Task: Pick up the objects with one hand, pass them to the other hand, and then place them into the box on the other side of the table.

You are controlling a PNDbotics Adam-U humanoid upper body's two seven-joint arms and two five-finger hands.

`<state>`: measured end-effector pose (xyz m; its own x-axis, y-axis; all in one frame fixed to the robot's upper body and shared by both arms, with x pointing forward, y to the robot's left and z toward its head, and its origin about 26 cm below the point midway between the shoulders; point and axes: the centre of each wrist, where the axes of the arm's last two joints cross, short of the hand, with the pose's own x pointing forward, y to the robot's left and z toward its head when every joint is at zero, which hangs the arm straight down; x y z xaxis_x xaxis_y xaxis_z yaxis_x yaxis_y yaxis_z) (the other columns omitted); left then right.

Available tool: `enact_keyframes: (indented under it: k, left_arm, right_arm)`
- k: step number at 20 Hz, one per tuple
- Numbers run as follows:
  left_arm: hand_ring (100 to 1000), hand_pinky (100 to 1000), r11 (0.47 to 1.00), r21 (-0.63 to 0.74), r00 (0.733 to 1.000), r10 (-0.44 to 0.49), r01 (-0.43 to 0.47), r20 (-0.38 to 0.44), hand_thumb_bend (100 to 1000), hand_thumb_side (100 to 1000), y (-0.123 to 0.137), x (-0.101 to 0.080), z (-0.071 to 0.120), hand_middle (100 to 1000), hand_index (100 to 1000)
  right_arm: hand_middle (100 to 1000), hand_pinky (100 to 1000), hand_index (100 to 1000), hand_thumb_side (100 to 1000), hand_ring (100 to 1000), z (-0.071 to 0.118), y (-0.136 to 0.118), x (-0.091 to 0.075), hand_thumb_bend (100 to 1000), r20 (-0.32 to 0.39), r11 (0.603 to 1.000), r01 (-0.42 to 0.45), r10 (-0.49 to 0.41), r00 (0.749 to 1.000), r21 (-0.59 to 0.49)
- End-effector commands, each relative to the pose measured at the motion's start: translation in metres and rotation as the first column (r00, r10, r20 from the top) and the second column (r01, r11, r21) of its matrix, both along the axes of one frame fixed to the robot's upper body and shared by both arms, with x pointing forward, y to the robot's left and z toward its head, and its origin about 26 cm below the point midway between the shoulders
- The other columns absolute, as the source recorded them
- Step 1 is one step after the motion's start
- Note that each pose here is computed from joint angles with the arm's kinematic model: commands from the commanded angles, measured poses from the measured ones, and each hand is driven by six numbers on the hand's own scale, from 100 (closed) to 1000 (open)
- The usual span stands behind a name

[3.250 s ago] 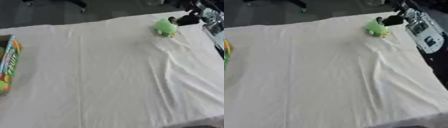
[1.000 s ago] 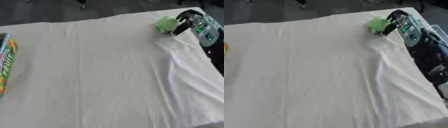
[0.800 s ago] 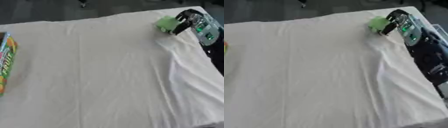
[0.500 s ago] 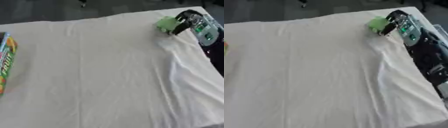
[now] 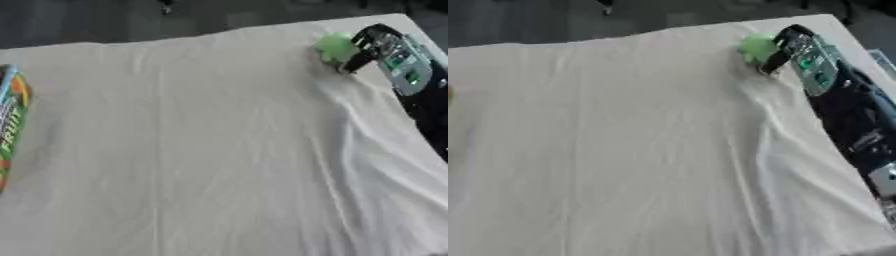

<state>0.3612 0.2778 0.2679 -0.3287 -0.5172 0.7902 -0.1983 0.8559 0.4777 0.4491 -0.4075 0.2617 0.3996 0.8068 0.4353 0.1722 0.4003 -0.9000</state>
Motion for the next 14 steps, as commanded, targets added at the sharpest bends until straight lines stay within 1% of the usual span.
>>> enact_keyframes:
  k: [1,3,4,6,9,14]
  left_arm:
    - [694,632,1.000,0.006,0.999,0.004,-0.004,0.040,431,599,0.0038,-0.0034,0.0128,627,732]
    - [694,633,1.000,0.006,0.999,0.002,-0.002,0.041,428,598,0.0034,-0.0033,0.0128,627,732]
    - [694,633,1.000,0.007,0.999,0.003,-0.003,0.040,428,598,0.0035,-0.0033,0.0126,627,732]
    - [694,633,1.000,0.008,0.999,0.005,-0.006,0.040,425,598,0.0040,-0.0033,0.0124,627,732]
    - [694,633,1.000,0.007,0.999,0.005,-0.006,0.040,422,599,0.0039,-0.0033,0.0123,627,732]
    - [694,634,1.000,0.005,0.999,0.004,-0.004,0.039,416,603,0.0034,-0.0029,0.0117,627,732]
  right_arm:
    - [626,801,759,100,767,0.0097,-0.0031,-0.0021,215,0.049,1.000,0.026,-0.025,0.998,-0.006]
    - [571,795,713,100,747,0.0086,-0.0026,-0.0023,117,0.063,0.999,0.032,-0.031,0.998,-0.008]
    - [549,790,693,100,735,0.0083,-0.0024,-0.0023,107,0.070,0.999,0.034,-0.033,0.997,-0.010]
    - [514,778,665,100,708,0.0078,-0.0019,-0.0024,100,0.086,0.999,0.036,-0.034,0.996,-0.018]
    - [486,772,640,100,684,0.0068,-0.0011,-0.0027,100,0.115,0.998,0.049,-0.046,0.992,-0.028]
    - [391,755,534,100,627,0.0076,0.0007,-0.0040,100,0.163,0.997,0.064,-0.056,0.985,-0.046]
